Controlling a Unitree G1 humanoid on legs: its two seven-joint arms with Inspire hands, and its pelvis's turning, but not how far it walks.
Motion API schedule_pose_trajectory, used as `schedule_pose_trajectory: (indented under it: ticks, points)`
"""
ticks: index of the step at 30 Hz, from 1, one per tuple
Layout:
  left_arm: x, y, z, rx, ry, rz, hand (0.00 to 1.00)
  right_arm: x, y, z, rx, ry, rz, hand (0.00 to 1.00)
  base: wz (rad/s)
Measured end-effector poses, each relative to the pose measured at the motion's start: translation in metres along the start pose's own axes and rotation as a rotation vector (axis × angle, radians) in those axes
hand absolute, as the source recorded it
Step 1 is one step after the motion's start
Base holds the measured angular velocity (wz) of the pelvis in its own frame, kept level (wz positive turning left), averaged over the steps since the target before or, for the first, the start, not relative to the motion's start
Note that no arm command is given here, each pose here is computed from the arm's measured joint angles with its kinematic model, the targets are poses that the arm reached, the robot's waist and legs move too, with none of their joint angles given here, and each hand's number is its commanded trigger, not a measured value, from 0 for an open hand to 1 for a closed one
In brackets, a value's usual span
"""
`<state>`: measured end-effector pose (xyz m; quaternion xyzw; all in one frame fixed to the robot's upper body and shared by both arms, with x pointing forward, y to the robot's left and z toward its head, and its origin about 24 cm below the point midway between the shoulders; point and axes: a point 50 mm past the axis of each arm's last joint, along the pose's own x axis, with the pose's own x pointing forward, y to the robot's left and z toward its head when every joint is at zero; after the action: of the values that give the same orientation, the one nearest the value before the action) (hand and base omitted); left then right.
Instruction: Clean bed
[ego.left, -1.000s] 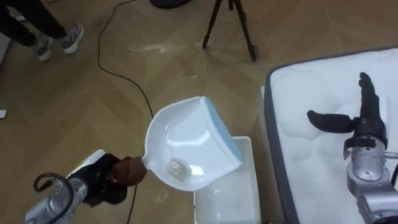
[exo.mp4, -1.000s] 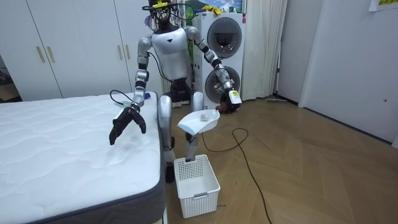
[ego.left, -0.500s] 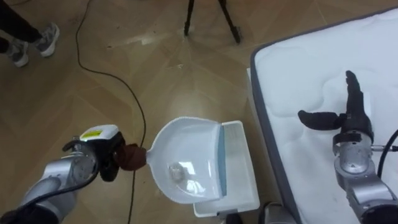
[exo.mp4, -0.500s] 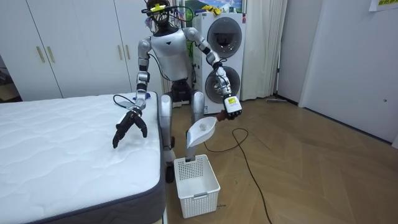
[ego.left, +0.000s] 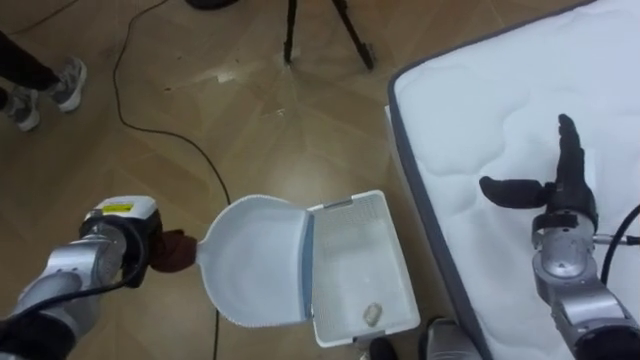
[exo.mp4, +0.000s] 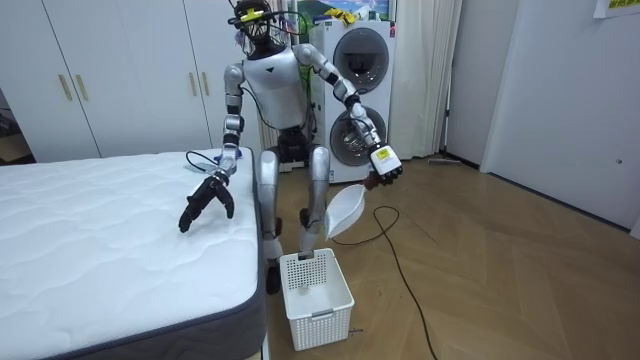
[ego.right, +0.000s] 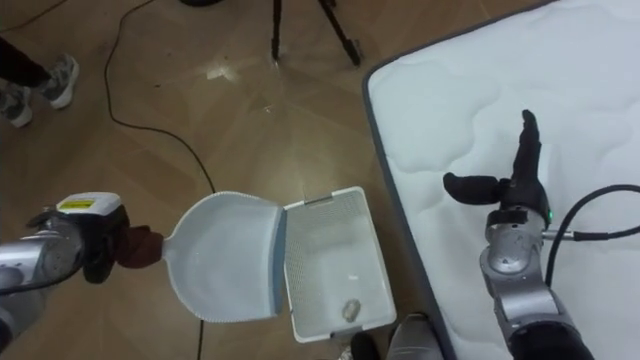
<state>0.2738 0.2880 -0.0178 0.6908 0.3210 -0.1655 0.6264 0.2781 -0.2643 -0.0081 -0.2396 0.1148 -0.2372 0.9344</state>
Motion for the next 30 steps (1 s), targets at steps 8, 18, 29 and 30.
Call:
schedule_pose_trajectory:
  ticks: [8, 18, 29, 30]
  points:
    - [-0.001, -0.007, -0.019, 0.051, 0.099, -0.038, 1.00, -0.001, 0.004, -0.002, -0.009, 0.030, 0.010, 0.00, -0.05]
    - [-0.002, -0.018, -0.028, 0.066, 0.137, -0.079, 1.00, -0.002, 0.005, 0.001, 0.003, 0.023, -0.013, 0.00, 0.00]
    - [-0.002, -0.006, -0.016, 0.048, 0.058, -0.022, 1.00, -0.006, 0.005, 0.005, 0.047, -0.021, -0.036, 0.00, 0.06]
    - [-0.003, -0.002, -0.013, 0.037, 0.036, -0.003, 1.00, -0.009, 0.004, 0.002, 0.046, -0.019, -0.032, 0.00, 0.07]
